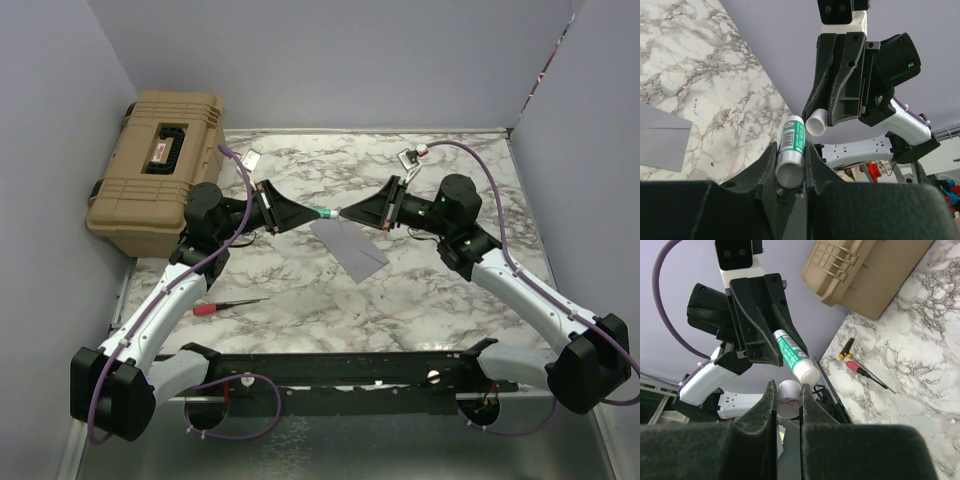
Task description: Place the letter into the envelope and seal it
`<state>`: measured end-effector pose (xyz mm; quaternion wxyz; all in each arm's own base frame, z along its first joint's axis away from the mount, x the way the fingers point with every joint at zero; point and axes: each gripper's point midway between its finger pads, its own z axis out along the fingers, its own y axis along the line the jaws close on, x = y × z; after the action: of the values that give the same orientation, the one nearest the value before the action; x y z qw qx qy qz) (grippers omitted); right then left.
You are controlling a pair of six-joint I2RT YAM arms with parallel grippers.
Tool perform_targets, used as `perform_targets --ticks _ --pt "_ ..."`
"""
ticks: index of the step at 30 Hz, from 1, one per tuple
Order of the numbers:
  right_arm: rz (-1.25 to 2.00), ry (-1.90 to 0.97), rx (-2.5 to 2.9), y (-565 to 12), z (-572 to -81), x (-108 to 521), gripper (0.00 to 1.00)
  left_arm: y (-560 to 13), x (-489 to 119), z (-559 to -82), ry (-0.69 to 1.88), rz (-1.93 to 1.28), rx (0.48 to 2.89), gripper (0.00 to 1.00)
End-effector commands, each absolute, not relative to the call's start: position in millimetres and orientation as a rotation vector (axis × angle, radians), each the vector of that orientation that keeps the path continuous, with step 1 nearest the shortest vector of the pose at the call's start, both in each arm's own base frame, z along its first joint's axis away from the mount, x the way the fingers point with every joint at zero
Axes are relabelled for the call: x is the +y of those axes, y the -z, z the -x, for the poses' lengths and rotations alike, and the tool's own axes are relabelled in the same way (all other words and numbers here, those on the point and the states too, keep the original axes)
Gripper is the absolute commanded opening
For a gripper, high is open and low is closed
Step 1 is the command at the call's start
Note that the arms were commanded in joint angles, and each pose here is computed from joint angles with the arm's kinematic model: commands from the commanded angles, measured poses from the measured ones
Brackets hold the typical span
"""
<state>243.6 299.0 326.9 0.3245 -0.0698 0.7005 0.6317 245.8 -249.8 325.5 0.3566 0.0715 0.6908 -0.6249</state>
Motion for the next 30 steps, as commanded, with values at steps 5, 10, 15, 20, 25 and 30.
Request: perform_targets --ticks 5,10,15,20,25,30 --pt "0.232 -1.627 1.821 -337.2 -244.0 304.8 0.00 -347.5 -251.6 -230.4 1.629 -0.308 1.706 0.00" --pt "0.230 -1.614 1.842 -332.7 -243.9 305.6 0.00 -348.7 -251.7 -229.9 1.630 -0.313 1.703 0.00" --pt "0.218 -1.578 1.873 -326.3 -247.4 305.0 0.00 -349.3 -251.5 -230.3 1.625 -0.313 1.699 0.00" --pt "0.214 -1.560 1.876 -324.8 -249.6 304.6 0.00 -349.3 -251.2 -229.6 1.625 -0.314 1.697 0.00" --pt "0.212 -1.555 1.875 -323.9 -252.7 306.0 0.00 -350.8 -251.3 -228.5 1.626 -0.318 1.693 0.00" --pt "0.207 -1.551 1.874 -323.3 -255.9 307.1 0.00 -352.6 -251.0 -226.8 1.628 -0.323 1.688 0.00"
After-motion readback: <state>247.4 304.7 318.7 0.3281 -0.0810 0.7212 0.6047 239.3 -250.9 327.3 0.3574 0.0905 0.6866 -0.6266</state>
